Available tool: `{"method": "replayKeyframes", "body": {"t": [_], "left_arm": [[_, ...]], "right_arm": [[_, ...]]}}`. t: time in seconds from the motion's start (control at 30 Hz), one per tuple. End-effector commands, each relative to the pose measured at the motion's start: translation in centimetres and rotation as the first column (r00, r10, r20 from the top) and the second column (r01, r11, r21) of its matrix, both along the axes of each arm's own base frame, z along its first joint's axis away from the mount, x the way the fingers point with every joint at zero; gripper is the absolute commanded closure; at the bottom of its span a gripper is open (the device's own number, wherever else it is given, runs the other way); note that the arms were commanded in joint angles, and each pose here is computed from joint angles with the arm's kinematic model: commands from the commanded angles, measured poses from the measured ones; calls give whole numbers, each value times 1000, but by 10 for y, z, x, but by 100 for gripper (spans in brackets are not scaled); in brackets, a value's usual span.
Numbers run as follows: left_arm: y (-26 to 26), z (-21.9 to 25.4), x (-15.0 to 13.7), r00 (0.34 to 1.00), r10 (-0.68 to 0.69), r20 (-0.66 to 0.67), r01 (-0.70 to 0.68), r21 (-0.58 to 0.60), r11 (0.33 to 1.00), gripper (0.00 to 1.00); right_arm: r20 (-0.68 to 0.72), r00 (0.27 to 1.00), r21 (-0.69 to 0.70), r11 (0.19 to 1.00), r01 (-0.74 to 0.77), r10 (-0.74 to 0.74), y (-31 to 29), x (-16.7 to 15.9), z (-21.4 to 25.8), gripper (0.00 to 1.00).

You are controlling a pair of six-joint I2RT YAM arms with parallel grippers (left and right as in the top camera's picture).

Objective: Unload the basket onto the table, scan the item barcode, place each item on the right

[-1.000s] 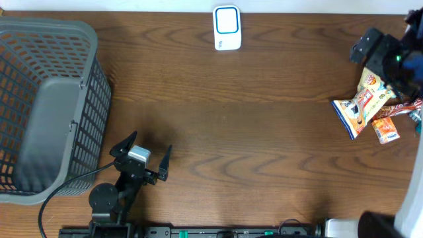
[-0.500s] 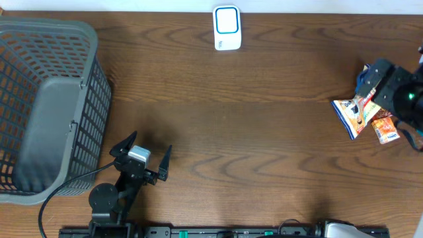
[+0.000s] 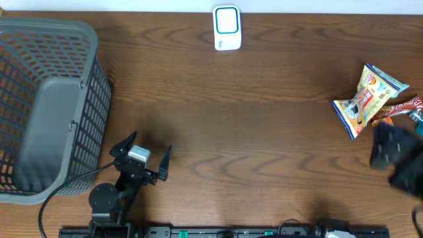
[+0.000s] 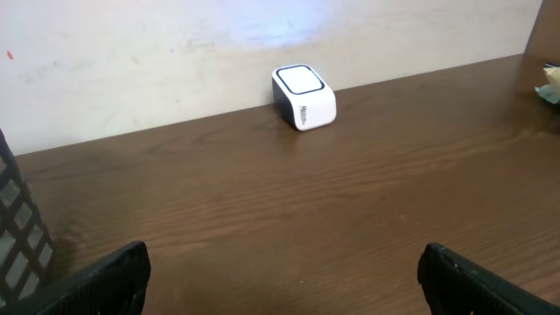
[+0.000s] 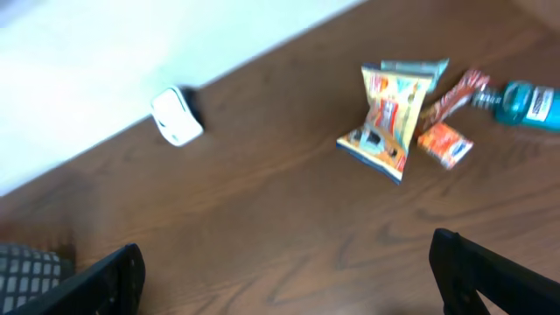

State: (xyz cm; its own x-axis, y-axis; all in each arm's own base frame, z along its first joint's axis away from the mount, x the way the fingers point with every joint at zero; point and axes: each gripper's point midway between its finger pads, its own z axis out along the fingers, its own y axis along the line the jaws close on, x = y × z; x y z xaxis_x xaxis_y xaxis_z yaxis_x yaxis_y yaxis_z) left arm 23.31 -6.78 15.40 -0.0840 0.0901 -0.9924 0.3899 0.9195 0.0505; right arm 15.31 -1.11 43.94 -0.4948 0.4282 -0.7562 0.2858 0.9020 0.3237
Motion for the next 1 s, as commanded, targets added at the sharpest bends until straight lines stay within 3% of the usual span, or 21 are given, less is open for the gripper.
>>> {"method": "replayKeyframes", "body": {"t": [0.0, 0.43, 0.6, 0.97], "left_arm": [[-2, -17, -1, 999, -14, -44, 14, -3, 1000, 2], [-2, -17, -1, 999, -14, -44, 14, -3, 1000, 2], [-2, -17, -1, 999, -14, -44, 14, -3, 1000, 2], [-2, -17, -1, 999, -14, -44, 14, -3, 1000, 2]], "right_arm": [[29, 999, -46, 998, -41, 42, 5, -24, 2, 1], [132, 986, -149, 985, -86, 106, 16, -106, -33, 1], [95, 994, -65, 996, -56, 62, 17, -110, -60, 1], [74, 994, -113, 991, -72, 81, 15, -108, -64, 1]]}}
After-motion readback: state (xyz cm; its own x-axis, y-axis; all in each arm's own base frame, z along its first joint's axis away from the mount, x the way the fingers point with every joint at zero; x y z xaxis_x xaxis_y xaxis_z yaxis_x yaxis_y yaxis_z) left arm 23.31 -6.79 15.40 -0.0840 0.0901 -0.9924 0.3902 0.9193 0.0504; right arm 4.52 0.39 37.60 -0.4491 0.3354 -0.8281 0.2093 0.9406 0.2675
